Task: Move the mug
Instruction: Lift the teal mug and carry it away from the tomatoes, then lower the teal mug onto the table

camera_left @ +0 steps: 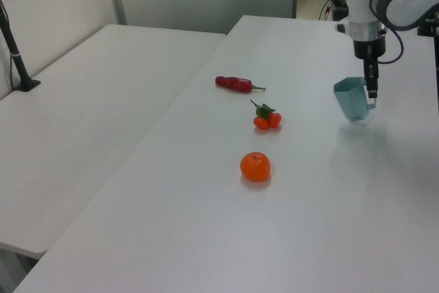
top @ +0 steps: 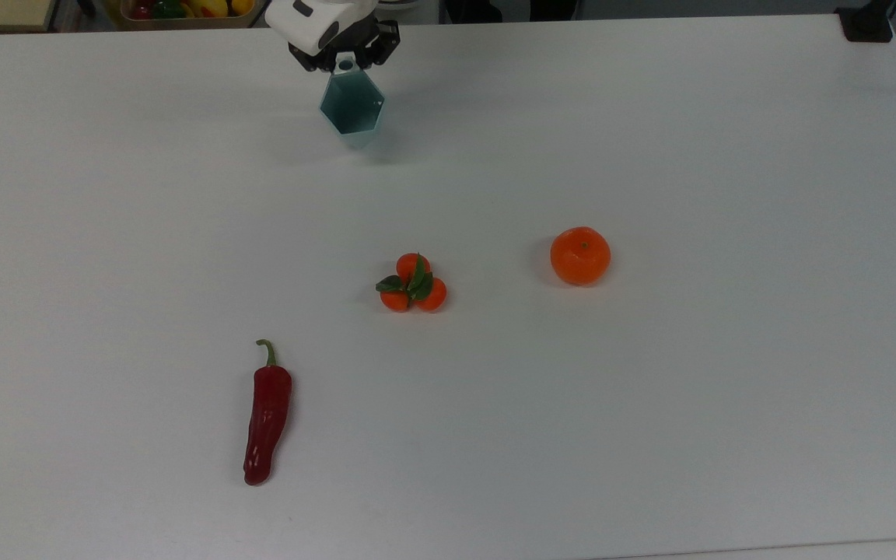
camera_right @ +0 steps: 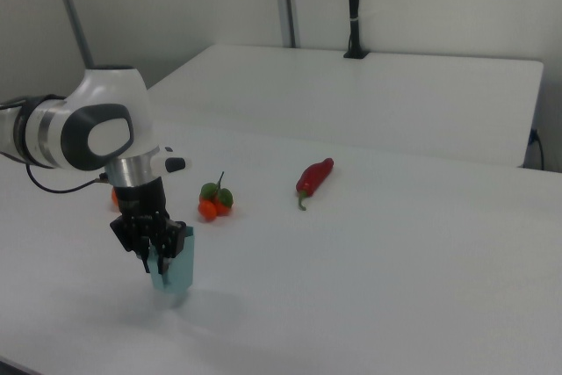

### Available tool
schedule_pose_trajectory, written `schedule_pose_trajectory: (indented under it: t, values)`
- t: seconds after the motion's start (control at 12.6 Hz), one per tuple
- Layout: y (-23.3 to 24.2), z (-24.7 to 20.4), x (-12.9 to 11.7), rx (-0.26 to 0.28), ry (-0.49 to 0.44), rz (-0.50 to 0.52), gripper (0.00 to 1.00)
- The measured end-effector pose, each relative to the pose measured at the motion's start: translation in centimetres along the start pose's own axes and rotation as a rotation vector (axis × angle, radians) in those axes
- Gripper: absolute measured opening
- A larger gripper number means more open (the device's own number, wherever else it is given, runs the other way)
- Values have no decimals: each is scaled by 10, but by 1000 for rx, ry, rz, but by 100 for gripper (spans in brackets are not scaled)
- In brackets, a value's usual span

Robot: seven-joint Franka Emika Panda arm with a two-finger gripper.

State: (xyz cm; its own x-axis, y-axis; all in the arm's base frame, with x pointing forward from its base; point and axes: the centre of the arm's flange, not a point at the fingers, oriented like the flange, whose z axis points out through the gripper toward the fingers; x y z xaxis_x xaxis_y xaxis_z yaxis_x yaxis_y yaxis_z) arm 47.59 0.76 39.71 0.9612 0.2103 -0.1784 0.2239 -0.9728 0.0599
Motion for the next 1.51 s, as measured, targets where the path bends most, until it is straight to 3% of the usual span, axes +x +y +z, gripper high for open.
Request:
schedule_pose_trajectory:
  t: [0.56,0.79,1.27,1.43,1.51]
  values:
    - [4,29,-6,-15,169,33,27]
    - [3,30,-8,-15,186,53,27]
    - [2,35,-10,-12,176,69,50]
    - [2,35,-10,-12,174,68,62]
    - [1,36,-10,-11,168,71,72]
